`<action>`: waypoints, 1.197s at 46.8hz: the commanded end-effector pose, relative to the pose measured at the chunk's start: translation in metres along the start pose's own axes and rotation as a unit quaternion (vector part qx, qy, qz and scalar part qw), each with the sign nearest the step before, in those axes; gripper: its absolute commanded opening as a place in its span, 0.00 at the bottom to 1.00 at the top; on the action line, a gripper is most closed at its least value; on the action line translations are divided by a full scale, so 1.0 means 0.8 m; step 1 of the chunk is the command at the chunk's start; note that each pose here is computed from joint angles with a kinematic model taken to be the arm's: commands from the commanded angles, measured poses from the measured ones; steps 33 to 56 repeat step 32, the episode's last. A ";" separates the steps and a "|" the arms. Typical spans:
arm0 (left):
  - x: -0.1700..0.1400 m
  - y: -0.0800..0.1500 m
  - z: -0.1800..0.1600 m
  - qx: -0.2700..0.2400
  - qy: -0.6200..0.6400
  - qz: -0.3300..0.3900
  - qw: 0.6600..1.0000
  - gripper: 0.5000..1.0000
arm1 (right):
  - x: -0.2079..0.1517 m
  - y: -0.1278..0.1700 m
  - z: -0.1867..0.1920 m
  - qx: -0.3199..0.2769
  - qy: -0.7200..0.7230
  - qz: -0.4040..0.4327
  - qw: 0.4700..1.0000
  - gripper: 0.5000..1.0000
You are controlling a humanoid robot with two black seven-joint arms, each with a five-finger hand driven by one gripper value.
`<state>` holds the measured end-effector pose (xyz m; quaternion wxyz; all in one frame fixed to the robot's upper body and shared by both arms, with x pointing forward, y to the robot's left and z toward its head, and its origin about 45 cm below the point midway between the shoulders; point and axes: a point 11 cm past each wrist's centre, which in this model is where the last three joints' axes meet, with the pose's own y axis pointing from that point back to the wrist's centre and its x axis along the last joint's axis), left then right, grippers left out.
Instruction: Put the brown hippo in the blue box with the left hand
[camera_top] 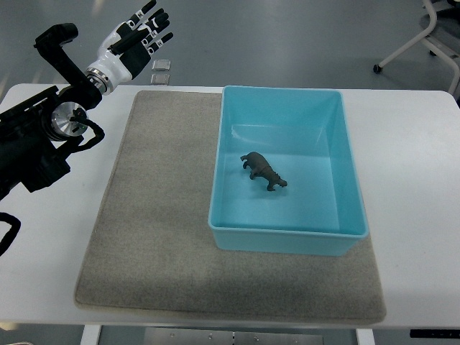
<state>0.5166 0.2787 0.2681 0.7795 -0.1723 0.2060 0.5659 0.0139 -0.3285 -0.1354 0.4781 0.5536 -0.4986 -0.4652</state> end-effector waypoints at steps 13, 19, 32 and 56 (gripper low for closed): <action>0.001 0.001 -0.002 -0.001 -0.004 0.000 1.000 0.99 | 0.000 0.000 0.000 0.000 0.000 0.000 1.000 0.87; 0.002 0.002 -0.008 -0.001 0.003 0.002 1.000 0.99 | 0.000 0.000 0.000 0.000 0.000 0.000 1.000 0.87; 0.010 0.004 -0.007 -0.005 -0.001 0.016 1.000 0.99 | -0.008 -0.001 -0.002 0.001 -0.001 -0.014 1.000 0.87; 0.010 0.004 -0.007 -0.005 -0.001 0.016 1.000 0.99 | -0.008 -0.001 -0.002 0.001 -0.001 -0.014 1.000 0.87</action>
